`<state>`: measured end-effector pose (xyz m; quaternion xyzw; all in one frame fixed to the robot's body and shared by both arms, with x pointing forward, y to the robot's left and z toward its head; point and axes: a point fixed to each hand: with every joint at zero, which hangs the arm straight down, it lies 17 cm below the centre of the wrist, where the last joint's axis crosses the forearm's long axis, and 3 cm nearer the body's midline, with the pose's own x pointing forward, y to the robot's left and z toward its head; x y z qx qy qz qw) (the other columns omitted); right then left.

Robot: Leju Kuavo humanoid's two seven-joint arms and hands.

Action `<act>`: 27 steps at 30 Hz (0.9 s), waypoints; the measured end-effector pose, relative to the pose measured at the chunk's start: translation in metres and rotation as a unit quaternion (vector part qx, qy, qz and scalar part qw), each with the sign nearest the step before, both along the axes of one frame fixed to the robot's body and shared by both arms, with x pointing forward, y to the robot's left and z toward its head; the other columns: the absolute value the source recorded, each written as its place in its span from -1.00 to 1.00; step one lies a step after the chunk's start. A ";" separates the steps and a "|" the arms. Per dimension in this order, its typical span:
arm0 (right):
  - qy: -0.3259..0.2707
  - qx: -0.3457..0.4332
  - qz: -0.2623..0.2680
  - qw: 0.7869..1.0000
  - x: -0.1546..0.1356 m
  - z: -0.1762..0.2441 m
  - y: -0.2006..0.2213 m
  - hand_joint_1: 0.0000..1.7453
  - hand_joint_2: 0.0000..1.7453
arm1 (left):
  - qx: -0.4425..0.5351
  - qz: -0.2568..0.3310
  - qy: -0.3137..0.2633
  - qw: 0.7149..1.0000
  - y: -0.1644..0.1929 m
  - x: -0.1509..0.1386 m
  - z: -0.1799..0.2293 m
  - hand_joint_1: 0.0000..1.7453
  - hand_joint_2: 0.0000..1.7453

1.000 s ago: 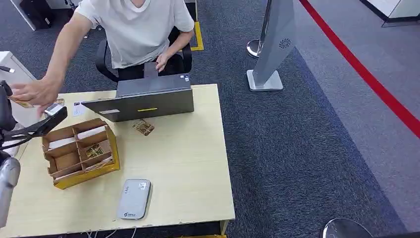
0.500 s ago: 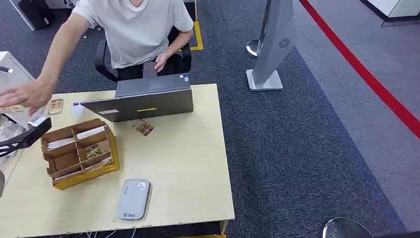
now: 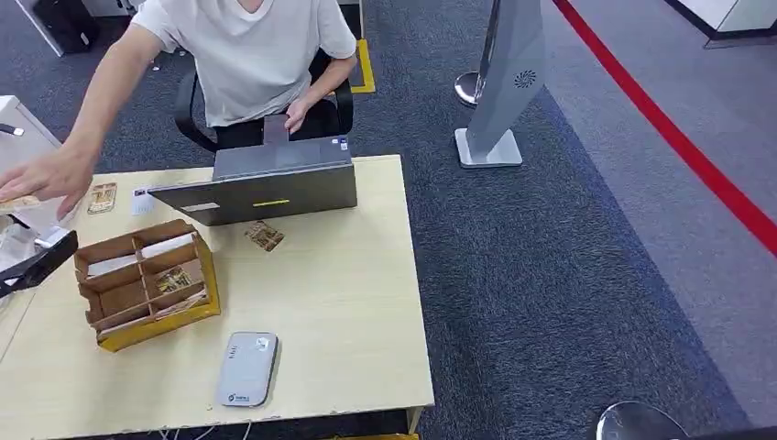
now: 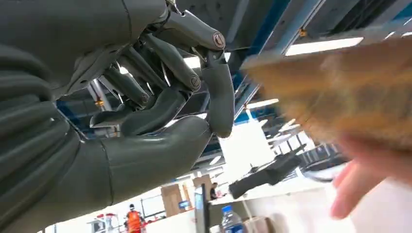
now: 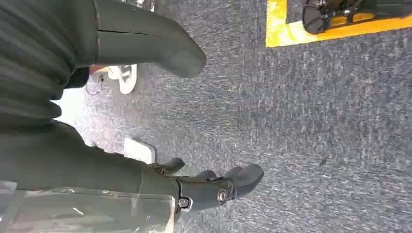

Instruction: Pass the card to the sensor for recognition and then transmit it.

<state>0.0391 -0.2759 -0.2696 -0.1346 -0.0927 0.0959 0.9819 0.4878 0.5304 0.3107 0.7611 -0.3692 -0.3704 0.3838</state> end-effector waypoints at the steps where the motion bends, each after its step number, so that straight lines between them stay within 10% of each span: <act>1: 0.002 0.000 0.000 1.000 -0.001 0.000 -0.001 -1.00 1.00 | 0.001 0.006 0.002 1.000 0.006 -0.004 -0.003 1.00 1.00; 8: 0.012 -0.011 0.014 1.000 -0.011 0.001 -0.012 -1.00 1.00 | 0.005 0.046 0.016 0.999 0.049 -0.044 -0.022 1.00 1.00; 9: 0.013 -0.012 0.018 1.000 -0.012 0.002 -0.012 -1.00 1.00 | 0.006 0.050 0.019 0.999 0.053 -0.050 -0.025 -1.00 1.00; 27: 0.018 -0.025 0.071 0.997 -0.018 0.007 -0.020 -1.00 1.00 | 0.018 0.113 0.018 0.993 0.119 -0.146 -0.020 -1.00 1.00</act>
